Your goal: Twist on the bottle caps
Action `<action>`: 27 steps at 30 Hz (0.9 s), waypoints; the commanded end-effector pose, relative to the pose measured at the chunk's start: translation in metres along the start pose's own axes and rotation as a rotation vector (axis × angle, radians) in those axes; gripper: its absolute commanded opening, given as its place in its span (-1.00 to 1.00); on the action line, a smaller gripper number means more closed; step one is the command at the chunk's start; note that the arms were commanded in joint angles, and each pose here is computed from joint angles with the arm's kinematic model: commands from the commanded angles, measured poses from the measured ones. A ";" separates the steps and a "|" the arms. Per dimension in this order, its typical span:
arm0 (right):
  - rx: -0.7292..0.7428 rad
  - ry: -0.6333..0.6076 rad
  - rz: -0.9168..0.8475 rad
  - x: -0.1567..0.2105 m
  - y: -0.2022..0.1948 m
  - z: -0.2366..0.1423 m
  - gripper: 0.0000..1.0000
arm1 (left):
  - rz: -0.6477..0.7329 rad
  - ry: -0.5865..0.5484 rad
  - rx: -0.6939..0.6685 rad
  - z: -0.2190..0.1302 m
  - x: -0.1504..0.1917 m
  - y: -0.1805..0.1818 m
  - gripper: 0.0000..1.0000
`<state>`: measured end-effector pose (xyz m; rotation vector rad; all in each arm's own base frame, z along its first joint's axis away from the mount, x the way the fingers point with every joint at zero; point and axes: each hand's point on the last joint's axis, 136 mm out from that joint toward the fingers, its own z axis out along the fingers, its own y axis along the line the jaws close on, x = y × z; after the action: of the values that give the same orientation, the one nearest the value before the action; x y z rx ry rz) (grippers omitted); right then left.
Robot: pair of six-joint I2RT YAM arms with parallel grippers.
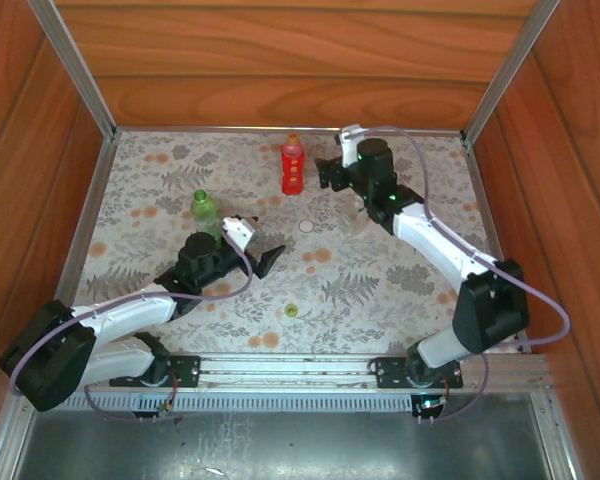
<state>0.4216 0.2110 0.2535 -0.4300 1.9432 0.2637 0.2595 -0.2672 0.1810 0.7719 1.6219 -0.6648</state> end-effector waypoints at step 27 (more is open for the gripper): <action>0.042 0.308 0.124 0.115 -0.041 0.002 -0.08 | 0.025 -0.026 0.071 0.019 -0.008 -0.018 1.00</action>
<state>0.4027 0.1520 0.1519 -0.3354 2.2659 0.2116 0.2547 -0.2874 0.1738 0.8478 1.5995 -0.6951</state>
